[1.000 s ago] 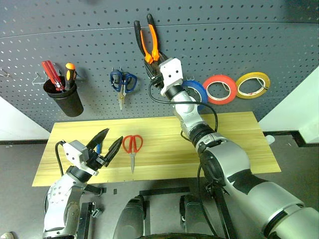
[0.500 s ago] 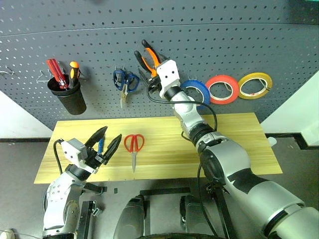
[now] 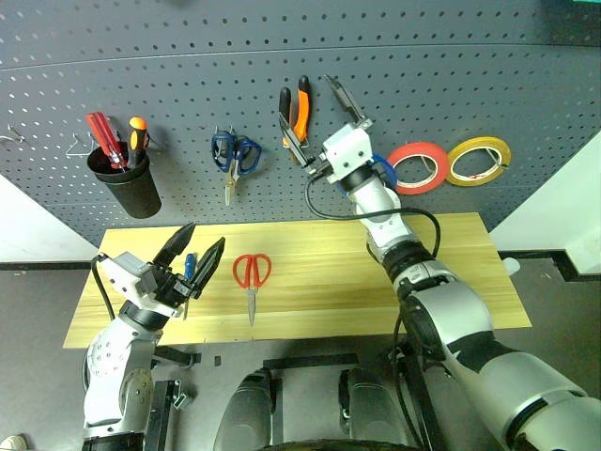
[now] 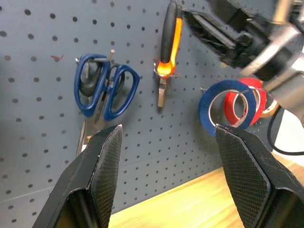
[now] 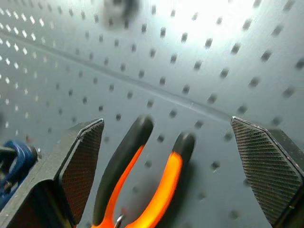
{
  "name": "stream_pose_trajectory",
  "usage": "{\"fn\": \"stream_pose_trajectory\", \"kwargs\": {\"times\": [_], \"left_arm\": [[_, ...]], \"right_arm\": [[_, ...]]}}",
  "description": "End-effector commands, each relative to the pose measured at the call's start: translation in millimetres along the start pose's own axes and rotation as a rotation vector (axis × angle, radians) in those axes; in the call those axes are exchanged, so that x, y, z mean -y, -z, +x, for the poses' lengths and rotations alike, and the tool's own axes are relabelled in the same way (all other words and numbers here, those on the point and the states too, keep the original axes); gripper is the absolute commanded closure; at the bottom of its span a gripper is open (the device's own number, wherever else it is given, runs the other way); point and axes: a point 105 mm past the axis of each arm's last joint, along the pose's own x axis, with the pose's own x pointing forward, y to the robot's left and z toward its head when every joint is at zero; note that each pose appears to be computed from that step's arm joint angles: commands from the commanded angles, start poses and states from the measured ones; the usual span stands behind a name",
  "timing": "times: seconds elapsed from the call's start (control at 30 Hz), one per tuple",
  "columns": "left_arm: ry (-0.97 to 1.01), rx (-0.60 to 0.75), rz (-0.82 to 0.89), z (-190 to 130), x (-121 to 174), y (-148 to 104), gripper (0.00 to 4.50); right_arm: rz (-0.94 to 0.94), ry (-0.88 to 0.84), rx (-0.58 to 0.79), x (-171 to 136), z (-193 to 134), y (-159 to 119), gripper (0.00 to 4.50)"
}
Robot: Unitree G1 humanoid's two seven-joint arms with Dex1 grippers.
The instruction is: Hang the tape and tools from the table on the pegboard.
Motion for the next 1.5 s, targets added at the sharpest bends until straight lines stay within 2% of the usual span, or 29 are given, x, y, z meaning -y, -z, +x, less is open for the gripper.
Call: {"fn": "stream_pose_trajectory", "kwargs": {"times": [0.03,0.13,0.27,0.53,0.6,0.63,0.7,0.77,0.9,1.13,1.23,1.37,1.5], "left_arm": [[-0.005,0.048,0.047,6,-1,-13,1.26],[-0.062,-0.045,0.085,7,-2,1,1.26],[-0.211,-0.213,0.138,10,-9,30,1.26],[-0.483,-0.518,-0.083,16,-13,90,1.26],[-0.525,-0.668,-0.087,14,-13,110,1.26],[-0.559,-0.768,-0.071,11,-13,122,1.09],[-0.578,-0.899,-0.074,11,-8,135,0.66],[-0.611,-0.993,-0.084,13,-3,144,0.03],[-0.647,-1.178,-0.072,17,7,163,0.01],[-0.637,-1.311,-0.136,27,25,178,0.01],[-0.628,-1.32,-0.201,35,34,181,0.01],[-0.634,-1.35,-0.196,35,34,185,0.01],[-0.668,-1.399,-0.266,30,35,192,0.01]], "right_arm": [[-0.041,-0.04,0.114,12,-9,-26,0.03],[-0.008,-0.19,0.083,12,-34,-34,0.03],[0.078,-0.444,-0.054,4,-76,-37,0.03],[0.337,-0.858,-0.443,-28,-166,-31,0.03],[0.365,-0.874,-0.483,-31,-176,-27,0.03],[0.369,-0.869,-0.501,-32,-180,-23,0.01],[0.377,-0.856,-0.535,-34,-188,-15,0.0],[0.389,-0.846,-0.552,-36,-193,-11,0.0],[0.399,-0.837,-0.591,-37,-204,-1,0.0],[0.405,-0.831,-0.624,-38,-215,4,0.0],[0.425,-0.846,-0.643,-40,-223,5,0.0],[0.435,-0.85,-0.662,-40,-229,6,0.0],[0.439,-0.846,-0.682,-39,-235,9,0.0]]}}
